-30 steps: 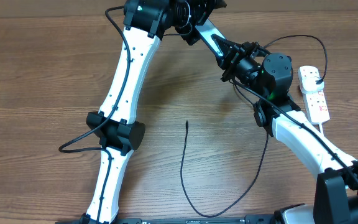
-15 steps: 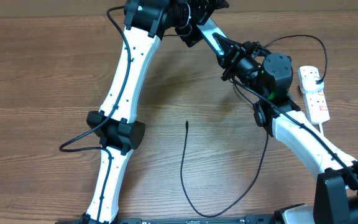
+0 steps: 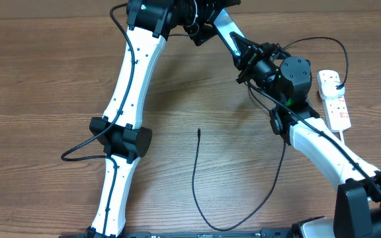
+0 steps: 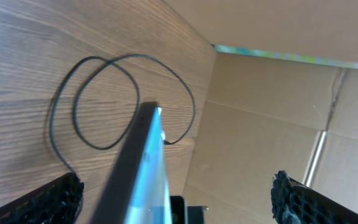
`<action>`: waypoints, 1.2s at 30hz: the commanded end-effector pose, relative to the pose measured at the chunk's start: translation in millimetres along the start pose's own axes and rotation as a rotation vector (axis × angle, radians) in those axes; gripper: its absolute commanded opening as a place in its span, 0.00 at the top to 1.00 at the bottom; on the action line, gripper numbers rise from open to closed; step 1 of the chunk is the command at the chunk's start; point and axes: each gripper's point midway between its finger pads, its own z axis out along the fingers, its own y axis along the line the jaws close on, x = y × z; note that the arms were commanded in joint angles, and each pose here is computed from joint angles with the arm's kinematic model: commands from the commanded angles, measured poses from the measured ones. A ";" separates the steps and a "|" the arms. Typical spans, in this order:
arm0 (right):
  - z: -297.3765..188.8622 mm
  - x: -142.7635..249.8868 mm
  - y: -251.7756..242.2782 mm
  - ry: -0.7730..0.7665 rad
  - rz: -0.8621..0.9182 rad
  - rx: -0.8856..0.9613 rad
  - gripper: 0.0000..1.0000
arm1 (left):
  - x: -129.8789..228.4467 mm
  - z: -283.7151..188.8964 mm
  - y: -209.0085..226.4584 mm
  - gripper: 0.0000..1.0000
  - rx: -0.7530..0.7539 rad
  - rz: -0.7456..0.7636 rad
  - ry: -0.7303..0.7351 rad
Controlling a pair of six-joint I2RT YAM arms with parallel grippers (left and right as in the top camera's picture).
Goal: Plug charger to phone and switch on socket
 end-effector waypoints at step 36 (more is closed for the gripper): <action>-1.5 0.7 26.3 -0.009 0.115 -0.085 0.96 | -2.0 22.7 4.2 0.10 0.065 0.044 0.081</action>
